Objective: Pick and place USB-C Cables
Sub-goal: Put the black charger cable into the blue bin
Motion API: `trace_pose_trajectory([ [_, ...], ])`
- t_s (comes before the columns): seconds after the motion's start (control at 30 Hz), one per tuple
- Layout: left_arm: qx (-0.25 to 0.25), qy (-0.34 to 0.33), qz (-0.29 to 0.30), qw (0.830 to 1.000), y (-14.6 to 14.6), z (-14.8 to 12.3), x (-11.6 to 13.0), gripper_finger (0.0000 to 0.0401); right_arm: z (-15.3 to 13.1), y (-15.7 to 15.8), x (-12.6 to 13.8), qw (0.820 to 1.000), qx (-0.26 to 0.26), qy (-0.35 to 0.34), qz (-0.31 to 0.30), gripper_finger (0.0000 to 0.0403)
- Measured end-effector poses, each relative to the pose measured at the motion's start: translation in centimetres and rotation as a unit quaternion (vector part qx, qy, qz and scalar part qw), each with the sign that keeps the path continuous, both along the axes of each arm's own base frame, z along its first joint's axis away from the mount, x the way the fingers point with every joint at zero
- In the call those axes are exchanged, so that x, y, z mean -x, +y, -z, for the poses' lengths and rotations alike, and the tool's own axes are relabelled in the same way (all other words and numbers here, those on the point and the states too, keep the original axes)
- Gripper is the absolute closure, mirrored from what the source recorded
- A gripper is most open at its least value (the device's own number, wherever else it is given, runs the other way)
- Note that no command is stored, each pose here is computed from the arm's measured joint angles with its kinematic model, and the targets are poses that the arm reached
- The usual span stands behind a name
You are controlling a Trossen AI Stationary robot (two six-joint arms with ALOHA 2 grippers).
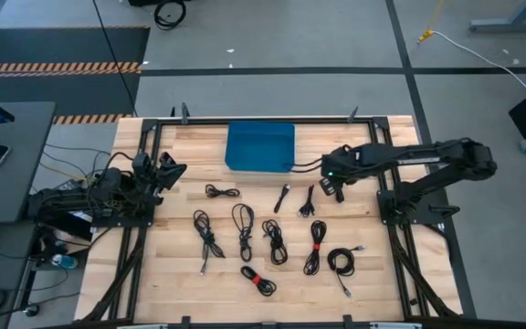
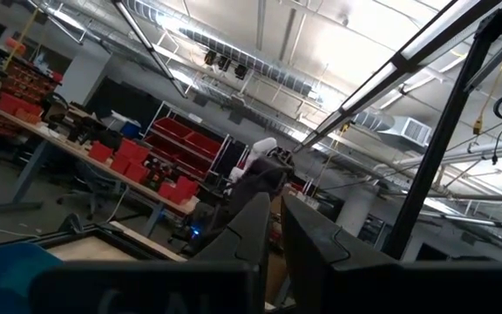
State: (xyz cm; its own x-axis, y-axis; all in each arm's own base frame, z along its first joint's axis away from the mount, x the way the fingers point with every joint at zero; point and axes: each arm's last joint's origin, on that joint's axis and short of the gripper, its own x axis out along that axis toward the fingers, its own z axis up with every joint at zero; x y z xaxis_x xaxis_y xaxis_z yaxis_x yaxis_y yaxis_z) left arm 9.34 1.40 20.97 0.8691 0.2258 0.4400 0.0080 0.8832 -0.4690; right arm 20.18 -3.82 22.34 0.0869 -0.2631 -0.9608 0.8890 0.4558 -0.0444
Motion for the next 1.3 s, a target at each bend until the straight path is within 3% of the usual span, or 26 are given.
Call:
trace_pose_trajectory([
  [0.3,0.0,0.0,0.0,1.0,0.0,0.0,0.0,0.0362,2.5,-1.7,-1.3,0.998,-0.031,0.053,0.001,0.018],
  [0.53,0.0,0.0,0.0,1.0,0.0,0.0,0.0,0.0362,4.2,-3.6,-1.8,0.997,-0.053,0.057,0.001,0.018],
  [0.83,0.0,-0.001,0.0,1.0,0.0,0.0,0.0,0.0362,8.5,-3.6,0.8,0.993,-0.098,0.053,0.051,0.018],
  [1.07,0.0,0.0,0.0,1.0,0.0,0.0,0.0,0.0362,9.2,-3.3,1.1,0.992,-0.102,0.035,0.064,0.0181],
  [1.2,0.0,0.0,0.0,1.0,0.0,0.0,0.0,0.0362,8.9,-3.2,1.1,0.992,-0.099,0.018,0.074,0.0202],
  [1.3,0.0,0.0,0.0,1.0,0.0,0.0,0.0,0.0362,8.7,-3.2,1.1,0.992,-0.099,0.007,0.078,0.0251],
])
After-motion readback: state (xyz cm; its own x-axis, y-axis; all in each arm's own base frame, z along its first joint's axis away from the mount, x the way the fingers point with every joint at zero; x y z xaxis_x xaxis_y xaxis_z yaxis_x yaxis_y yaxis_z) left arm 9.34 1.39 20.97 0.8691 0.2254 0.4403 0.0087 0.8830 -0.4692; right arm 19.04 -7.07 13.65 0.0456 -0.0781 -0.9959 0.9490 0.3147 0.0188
